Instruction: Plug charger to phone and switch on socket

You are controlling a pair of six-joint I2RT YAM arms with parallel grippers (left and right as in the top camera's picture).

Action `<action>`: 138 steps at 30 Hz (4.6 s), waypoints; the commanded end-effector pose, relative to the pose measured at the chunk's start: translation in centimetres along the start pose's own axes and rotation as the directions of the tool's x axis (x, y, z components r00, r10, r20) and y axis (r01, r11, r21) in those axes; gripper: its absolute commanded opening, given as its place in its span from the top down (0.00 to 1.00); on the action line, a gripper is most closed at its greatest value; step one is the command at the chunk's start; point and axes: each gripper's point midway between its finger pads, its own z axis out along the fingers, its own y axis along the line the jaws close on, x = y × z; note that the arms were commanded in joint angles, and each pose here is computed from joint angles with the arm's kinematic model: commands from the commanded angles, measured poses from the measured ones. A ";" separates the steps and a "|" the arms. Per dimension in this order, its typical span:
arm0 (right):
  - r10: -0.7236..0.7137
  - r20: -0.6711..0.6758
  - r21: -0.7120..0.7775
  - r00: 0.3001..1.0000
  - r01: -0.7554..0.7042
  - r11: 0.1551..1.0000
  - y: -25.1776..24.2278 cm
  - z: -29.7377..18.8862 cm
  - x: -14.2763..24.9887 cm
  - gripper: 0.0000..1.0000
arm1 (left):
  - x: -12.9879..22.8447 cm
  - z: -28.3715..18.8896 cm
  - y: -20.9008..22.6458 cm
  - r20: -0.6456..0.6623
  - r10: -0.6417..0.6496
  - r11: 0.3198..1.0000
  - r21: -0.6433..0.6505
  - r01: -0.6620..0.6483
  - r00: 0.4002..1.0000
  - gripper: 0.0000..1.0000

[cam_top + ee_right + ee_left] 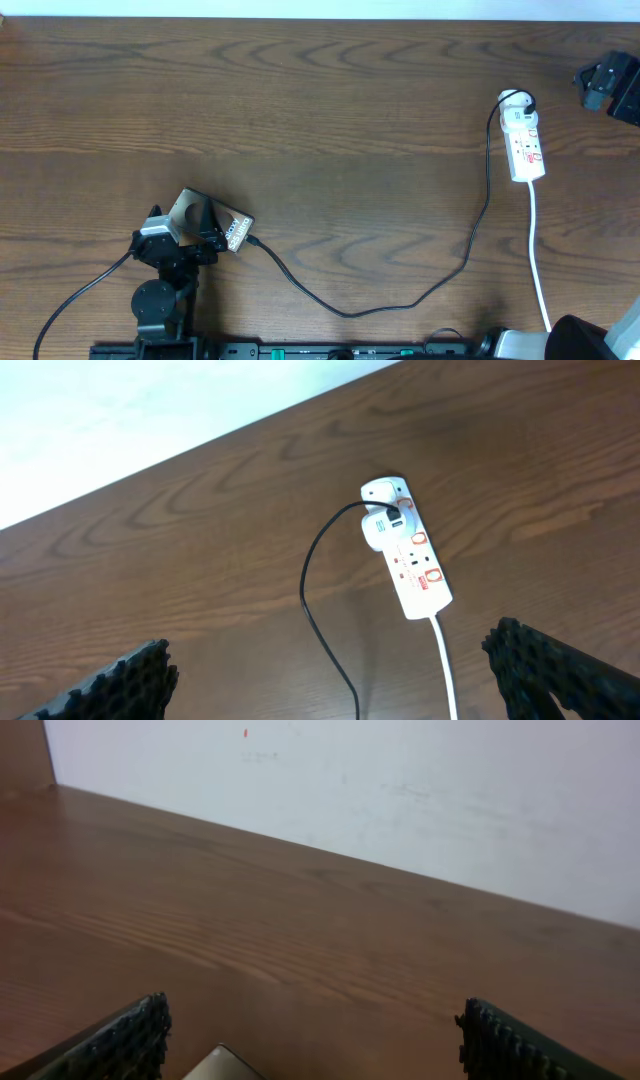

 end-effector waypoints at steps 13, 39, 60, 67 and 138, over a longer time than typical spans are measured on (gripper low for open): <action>0.004 0.012 -0.004 1.000 -0.004 1.000 0.3 -0.5 0.0 0.01 | 1.4 0.0 0.2 -0.050 0.085 0.996 0.004 -0.085 0.995 0.10; 0.004 0.012 -0.004 1.000 -0.004 1.000 0.3 -0.5 0.0 0.01 | 1.4 0.0 0.2 -0.049 0.086 0.996 0.003 -0.086 0.995 0.10; -0.034 0.035 0.011 0.999 0.034 0.999 0.5 0.1 -0.6 0.01 | 1.4 0.0 0.2 -0.049 0.086 0.996 0.003 -0.086 0.995 0.10; -0.156 0.140 -0.084 0.978 0.169 0.982 5.1 2.2 0.1 0.01 | 1.4 0.0 0.2 -0.049 0.086 0.996 0.003 -0.086 0.995 0.09; -0.385 0.642 0.092 0.663 0.432 0.897 1.0 9.1 24.4 0.01 | 1.4 0.0 0.2 -0.049 0.086 0.996 0.003 -0.086 0.995 0.10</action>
